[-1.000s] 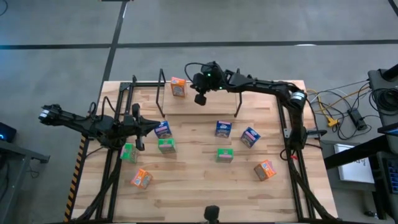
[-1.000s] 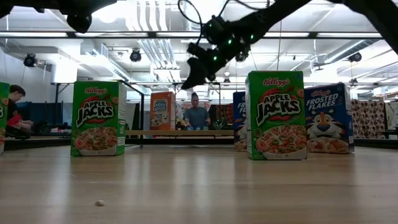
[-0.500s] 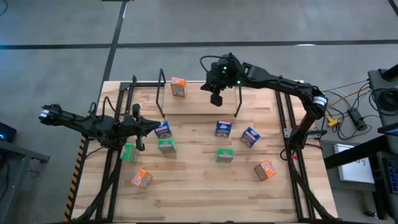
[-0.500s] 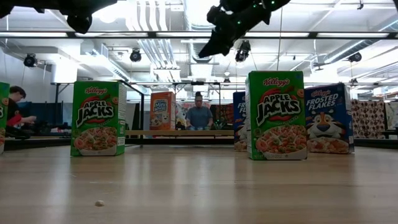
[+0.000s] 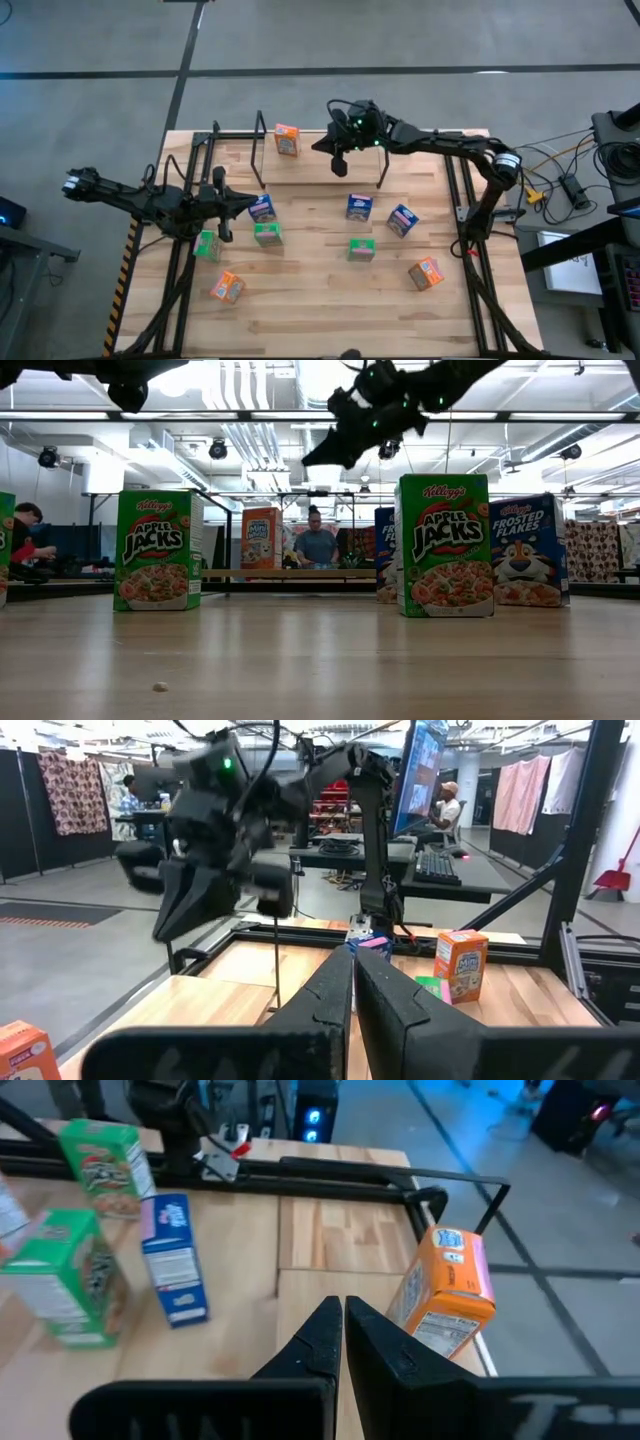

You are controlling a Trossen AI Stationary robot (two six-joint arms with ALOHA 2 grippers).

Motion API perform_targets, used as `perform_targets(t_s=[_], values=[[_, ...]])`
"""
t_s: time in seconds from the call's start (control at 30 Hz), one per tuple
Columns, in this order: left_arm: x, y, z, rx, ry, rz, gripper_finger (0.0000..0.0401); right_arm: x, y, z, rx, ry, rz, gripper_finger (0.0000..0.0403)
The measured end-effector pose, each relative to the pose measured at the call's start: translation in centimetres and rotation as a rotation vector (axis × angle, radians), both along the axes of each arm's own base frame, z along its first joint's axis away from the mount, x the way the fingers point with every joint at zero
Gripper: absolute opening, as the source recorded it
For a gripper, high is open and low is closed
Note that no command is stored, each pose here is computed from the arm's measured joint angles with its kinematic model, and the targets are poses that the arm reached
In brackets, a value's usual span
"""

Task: Stack cereal on shelf
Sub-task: Put the center orange cereal box on the shelf

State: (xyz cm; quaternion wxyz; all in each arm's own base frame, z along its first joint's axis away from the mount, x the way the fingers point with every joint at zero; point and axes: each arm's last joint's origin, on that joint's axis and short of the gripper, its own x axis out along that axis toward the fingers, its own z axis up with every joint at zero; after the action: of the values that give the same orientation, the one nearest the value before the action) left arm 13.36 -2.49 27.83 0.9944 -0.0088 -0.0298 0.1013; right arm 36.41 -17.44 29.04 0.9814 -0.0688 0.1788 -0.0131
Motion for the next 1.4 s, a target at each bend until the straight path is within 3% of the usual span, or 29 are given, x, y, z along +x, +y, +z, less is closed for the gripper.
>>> perform_targets(t_s=[0.27,0.53,0.8,1.4], values=[[0.0,0.0,0.0,0.01,0.004,0.001,0.0,2.6,-1.6,-4.7,0.047,-0.038,-0.107,0.0009],[0.0,0.0,0.0,0.011,0.004,0.001,0.0,6.0,-3.4,-7.5,0.094,-0.012,-0.177,0.0009],[0.0,0.0,0.0,0.011,0.005,0.001,0.0,7.9,-4.6,-8.3,0.075,-0.02,-0.234,0.0009],[0.0,0.0,0.0,0.011,0.005,0.001,0.0,9.4,-5.6,-9.7,0.019,-0.006,-0.269,0.0009]])
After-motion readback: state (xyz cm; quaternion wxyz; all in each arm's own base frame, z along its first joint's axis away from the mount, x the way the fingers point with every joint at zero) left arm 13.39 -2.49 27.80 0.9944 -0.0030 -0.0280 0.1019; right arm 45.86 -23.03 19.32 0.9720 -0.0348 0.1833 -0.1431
